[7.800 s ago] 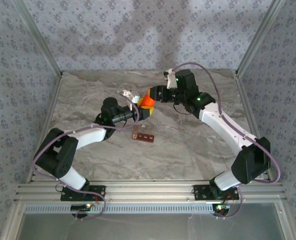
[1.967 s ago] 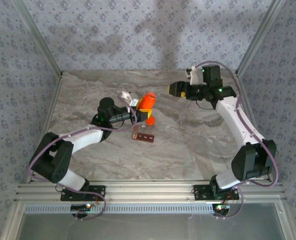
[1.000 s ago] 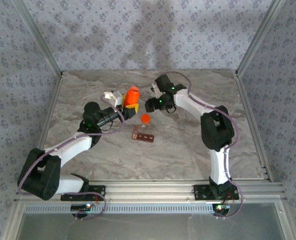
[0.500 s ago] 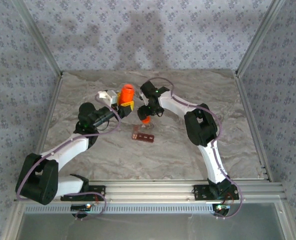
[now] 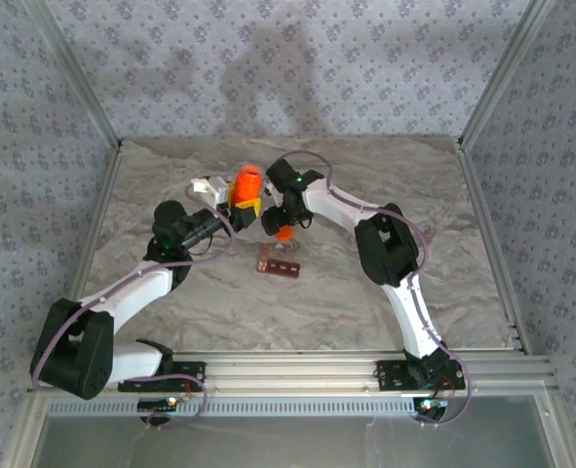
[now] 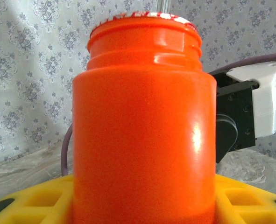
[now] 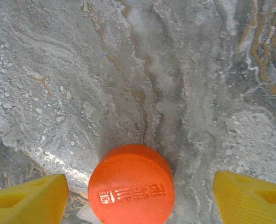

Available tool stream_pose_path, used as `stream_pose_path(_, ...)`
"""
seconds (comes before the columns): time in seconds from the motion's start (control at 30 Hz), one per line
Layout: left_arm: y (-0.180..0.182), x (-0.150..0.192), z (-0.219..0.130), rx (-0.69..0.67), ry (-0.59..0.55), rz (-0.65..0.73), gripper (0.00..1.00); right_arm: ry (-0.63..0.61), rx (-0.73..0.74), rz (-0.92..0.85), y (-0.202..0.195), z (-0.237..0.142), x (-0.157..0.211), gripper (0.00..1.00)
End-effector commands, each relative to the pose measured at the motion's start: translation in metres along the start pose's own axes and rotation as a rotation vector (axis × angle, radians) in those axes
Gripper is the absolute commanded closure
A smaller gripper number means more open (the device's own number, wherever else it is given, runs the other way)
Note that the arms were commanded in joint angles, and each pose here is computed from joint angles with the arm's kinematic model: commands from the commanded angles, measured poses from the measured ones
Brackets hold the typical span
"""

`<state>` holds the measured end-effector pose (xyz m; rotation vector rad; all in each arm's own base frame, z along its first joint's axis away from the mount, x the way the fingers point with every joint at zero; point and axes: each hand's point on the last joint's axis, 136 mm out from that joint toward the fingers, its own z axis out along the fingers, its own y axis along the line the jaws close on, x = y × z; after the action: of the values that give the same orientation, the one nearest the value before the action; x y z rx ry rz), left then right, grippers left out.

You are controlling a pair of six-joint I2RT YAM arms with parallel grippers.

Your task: Sort the pills into containers

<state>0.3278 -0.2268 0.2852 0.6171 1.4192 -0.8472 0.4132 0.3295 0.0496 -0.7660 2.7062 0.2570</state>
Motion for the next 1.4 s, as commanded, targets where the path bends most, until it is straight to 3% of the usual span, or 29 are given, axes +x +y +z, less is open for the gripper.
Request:
stream_pose_path(0.0, -0.003, -0.013, -0.004, 0.008, -0.045, 0.017, 1.00, 0.049, -0.004, -0.003, 0.003, 0.014, 0.009, 0.19)
stream_pose_path(0.5, -0.002, -0.013, -0.003, 0.007, -0.046, 0.013, 1.00, 0.085, 0.019, -0.035, 0.006, 0.025, 0.019, 0.39)
stream_pose_path(0.67, -0.003, -0.014, -0.003, 0.010, -0.045, 0.010, 1.00, 0.100, 0.026, -0.047, 0.008, 0.024, 0.025, 0.40)
stream_pose_path(0.77, -0.003, -0.012, -0.003, 0.010, -0.042, 0.007, 1.00, 0.099, 0.028, -0.049, 0.007, 0.021, 0.027, 0.48)
stream_pose_path(0.83, -0.003, -0.012, -0.003, 0.012, -0.039, 0.007, 1.00, 0.086, 0.031, -0.041, 0.004, 0.014, 0.026, 0.56)
stream_pose_path(0.9, -0.003, -0.010, -0.002, 0.016, -0.034, 0.002, 1.00, 0.056, 0.025, -0.015, -0.001, 0.004, 0.021, 0.58)
stream_pose_path(1.37, -0.019, 0.011, 0.025, 0.120, 0.032, -0.001, 1.00, -0.153, -0.055, 0.174, -0.056, -0.119, 0.009, 0.59)
